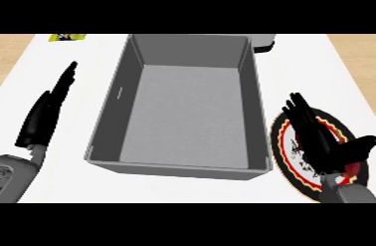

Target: Pick the bell pepper from the plate and place it in the cardboard box

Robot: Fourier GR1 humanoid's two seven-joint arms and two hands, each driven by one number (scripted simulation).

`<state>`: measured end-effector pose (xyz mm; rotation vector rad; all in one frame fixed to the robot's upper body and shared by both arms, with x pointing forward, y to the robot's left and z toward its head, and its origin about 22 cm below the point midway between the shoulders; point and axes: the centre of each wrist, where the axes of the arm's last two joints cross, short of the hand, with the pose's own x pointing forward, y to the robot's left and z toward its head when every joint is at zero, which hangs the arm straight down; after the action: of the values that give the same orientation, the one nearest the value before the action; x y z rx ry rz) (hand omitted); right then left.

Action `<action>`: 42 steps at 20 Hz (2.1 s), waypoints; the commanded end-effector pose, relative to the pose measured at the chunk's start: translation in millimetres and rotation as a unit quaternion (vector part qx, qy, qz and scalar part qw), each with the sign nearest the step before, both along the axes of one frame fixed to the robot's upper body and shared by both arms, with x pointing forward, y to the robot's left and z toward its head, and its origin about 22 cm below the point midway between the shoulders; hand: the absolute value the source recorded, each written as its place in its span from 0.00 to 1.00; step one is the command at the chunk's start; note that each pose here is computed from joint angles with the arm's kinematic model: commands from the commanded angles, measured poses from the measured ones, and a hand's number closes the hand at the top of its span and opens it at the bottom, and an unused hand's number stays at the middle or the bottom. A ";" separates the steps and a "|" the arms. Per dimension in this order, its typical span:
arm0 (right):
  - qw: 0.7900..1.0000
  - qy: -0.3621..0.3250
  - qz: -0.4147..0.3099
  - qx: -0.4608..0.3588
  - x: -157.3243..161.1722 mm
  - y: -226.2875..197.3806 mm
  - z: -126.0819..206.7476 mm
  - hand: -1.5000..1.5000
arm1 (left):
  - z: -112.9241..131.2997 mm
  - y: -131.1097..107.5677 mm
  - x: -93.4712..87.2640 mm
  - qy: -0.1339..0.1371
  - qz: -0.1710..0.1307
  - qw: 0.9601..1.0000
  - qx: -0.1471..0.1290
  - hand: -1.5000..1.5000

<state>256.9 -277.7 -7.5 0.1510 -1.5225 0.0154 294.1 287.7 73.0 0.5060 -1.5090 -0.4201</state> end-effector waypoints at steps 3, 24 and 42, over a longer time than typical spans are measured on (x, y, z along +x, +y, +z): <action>0.985 -0.136 -0.095 -0.037 38.0 -36.3 60.8 0.00 | -15.4 -2.8 -18.5 -0.003 0.020 0.999 -0.043 0.50; 0.852 0.016 -0.190 -0.488 10.8 -138.3 91.4 0.00 | -66.8 -12.7 -52.8 0.034 0.041 0.992 -0.113 0.50; 0.795 0.241 -0.018 -0.556 23.5 -35.6 114.4 0.00 | -60.4 -9.9 -51.8 0.022 0.045 0.993 -0.103 0.50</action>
<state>274.9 -334.3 106.9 -0.7634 -0.8405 0.7818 240.5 290.4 8.6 0.3784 -1.4453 -0.2031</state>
